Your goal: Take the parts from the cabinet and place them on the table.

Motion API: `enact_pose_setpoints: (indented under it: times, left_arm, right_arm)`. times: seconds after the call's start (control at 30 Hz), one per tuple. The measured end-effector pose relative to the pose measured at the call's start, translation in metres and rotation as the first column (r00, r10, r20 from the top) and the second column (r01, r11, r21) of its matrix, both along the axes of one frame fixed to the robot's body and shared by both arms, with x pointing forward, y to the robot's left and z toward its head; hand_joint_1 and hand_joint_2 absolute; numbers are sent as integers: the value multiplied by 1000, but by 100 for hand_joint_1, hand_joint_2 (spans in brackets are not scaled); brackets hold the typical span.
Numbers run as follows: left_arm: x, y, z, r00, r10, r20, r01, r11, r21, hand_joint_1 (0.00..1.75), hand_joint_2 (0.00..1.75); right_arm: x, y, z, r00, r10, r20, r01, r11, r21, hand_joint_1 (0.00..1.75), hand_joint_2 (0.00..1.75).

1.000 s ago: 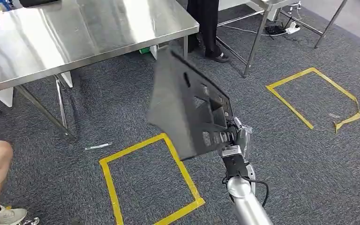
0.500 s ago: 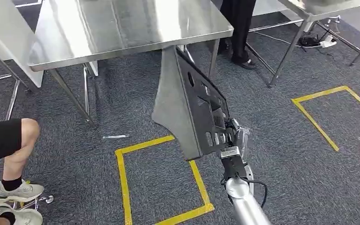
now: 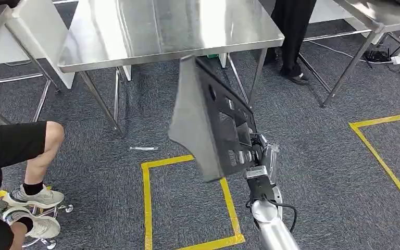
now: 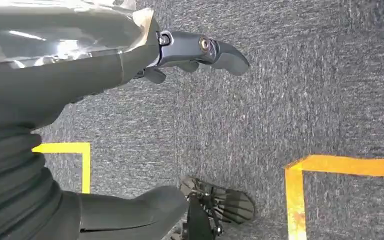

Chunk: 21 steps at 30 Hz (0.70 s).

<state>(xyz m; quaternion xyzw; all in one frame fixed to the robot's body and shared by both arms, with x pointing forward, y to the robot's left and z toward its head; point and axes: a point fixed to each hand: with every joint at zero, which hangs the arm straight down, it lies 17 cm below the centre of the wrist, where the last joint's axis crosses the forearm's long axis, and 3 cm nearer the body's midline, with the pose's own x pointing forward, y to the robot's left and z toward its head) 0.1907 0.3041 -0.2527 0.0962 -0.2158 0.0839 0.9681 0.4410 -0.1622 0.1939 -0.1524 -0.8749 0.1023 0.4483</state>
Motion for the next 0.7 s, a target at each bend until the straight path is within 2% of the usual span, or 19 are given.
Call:
enact_pose_setpoints:
  times: [0.7]
  left_arm:
    - [-10,0,-4,1000,10,-17,-10,1000,-19,0,175]
  right_arm:
    - [6,6,2,1000,23,6,-23,1000,2,175,175]
